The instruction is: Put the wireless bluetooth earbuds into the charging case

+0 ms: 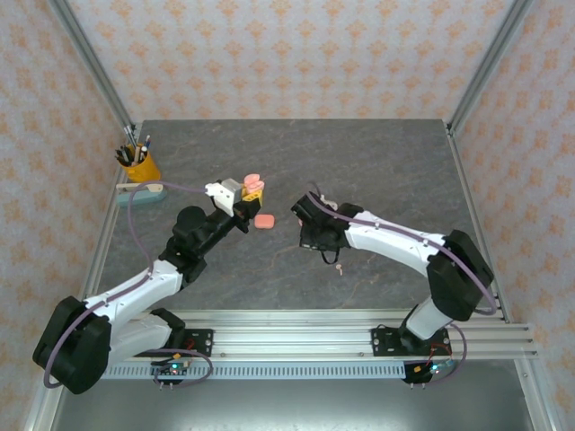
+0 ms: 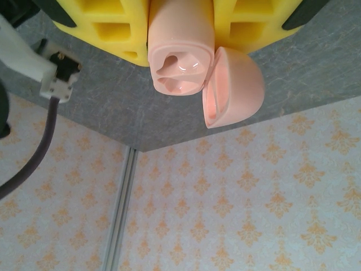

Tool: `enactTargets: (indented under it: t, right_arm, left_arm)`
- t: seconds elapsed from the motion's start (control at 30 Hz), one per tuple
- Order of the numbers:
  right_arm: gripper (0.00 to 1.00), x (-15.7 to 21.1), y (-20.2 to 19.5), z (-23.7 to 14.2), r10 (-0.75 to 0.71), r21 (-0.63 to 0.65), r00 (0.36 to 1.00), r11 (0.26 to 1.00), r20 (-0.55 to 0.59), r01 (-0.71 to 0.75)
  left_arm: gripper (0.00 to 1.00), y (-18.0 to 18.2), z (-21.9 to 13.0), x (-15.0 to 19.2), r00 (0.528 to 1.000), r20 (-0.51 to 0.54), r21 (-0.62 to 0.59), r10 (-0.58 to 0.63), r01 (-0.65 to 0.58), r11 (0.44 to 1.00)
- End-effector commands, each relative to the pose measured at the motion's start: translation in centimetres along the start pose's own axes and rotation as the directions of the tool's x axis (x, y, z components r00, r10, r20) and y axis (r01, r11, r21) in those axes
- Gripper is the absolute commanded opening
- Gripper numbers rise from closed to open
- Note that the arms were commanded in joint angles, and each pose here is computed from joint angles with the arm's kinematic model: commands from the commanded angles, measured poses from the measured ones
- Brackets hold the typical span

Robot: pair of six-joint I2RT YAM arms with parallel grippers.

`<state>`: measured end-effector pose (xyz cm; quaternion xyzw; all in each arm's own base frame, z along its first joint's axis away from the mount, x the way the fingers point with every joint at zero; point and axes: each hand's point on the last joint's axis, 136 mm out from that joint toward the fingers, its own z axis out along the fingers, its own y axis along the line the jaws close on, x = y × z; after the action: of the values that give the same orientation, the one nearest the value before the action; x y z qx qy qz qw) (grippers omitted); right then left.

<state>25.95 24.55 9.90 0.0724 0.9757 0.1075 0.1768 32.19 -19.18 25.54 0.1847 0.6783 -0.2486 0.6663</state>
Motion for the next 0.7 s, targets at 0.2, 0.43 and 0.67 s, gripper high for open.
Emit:
enactTargets:
  t: [0.2, 0.43, 0.67]
  right_arm:
    - [0.11, -6.2, 2.1, -8.1, -0.004, -0.12, 0.981, 0.992, 0.196, 0.028]
    - [0.11, -10.4, 3.4, -14.8, 0.005, -0.21, 0.937, 0.975, 0.348, 0.072]
    - [0.12, -13.3, 4.7, -20.7, 0.035, -0.298, 0.867, 0.945, 0.497, 0.133]
  left_arm:
    - [0.0, -1.1, 0.9, -1.0, 1.0, 0.011, 0.044, 0.007, -0.007, 0.999]
    - [0.0, -2.0, 1.9, -0.9, 1.0, -0.003, 0.08, 0.009, -0.009, 0.997]
    - [0.0, -3.4, 3.6, -1.1, 1.0, -0.015, 0.118, 0.026, -0.024, 0.993]
